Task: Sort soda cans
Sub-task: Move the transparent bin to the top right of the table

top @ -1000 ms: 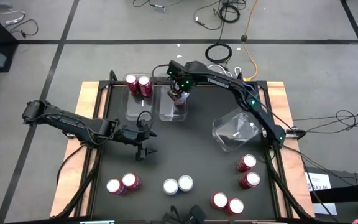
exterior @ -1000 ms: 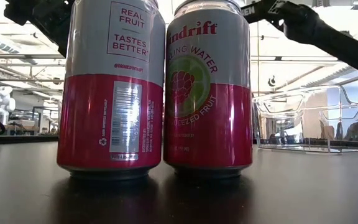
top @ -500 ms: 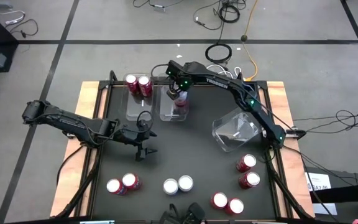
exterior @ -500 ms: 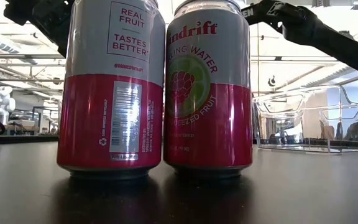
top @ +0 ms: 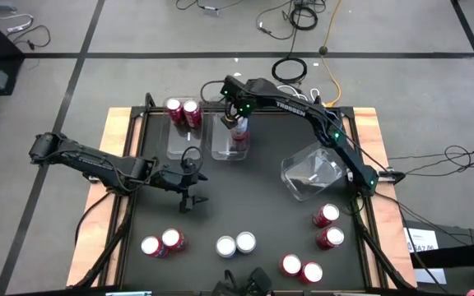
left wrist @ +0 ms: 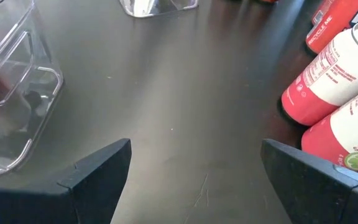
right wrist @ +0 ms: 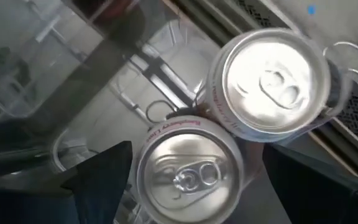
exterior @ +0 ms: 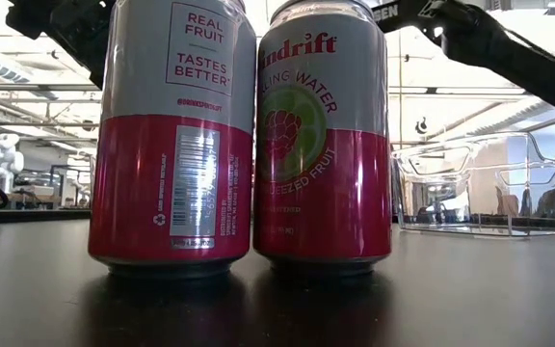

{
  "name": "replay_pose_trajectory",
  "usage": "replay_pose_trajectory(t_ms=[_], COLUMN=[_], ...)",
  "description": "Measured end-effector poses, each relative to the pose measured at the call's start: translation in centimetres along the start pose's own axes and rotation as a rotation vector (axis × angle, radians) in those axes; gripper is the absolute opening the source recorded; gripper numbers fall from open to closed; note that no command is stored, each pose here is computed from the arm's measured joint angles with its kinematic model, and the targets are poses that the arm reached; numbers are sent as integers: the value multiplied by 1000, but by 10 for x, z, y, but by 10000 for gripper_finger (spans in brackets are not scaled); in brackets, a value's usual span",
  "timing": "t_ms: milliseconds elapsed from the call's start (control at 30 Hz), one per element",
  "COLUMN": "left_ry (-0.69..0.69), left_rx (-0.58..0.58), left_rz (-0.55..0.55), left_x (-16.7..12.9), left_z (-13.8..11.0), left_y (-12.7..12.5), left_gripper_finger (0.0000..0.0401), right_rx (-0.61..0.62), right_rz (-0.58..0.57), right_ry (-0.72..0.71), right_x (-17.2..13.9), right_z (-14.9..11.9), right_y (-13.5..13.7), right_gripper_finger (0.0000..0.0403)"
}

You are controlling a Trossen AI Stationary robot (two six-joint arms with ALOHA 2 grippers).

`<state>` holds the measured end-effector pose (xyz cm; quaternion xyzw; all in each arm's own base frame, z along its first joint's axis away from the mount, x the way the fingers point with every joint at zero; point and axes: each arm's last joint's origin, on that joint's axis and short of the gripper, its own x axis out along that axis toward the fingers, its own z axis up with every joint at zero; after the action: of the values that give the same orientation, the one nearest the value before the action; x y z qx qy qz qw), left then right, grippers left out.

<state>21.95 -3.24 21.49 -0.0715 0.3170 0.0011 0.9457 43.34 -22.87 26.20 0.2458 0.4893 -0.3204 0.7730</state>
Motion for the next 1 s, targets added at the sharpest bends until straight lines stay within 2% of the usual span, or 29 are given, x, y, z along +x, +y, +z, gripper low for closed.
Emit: replay_pose_trajectory(t_ms=[267,533,667,800,933,1000], left_ry=[0,0,0,-1,0,-1], left_rx=[1,1,1,1,2,2], left_rz=[0,1,1,1,1,1], left_x=[0,0,0,0,0,0], left_z=[0,0,0,0,0,0], left_y=[0,0,0,0,0,0], left_gripper_finger=[367,367,367,367,367,367], right_rx=[-3,3,4,20,26,40], right_rz=[-4,31,42,-30,-74,-56], right_ry=[10,-96,-112,-100,-54,-67], right_x=[-29,-100,-137,-170,-196,-205], right_z=[-4,-9,-21,-41,-65,-72], right_y=[-4,-9,-11,-11,-8,0], right_gripper_finger=[355,355,355,355,355,355])
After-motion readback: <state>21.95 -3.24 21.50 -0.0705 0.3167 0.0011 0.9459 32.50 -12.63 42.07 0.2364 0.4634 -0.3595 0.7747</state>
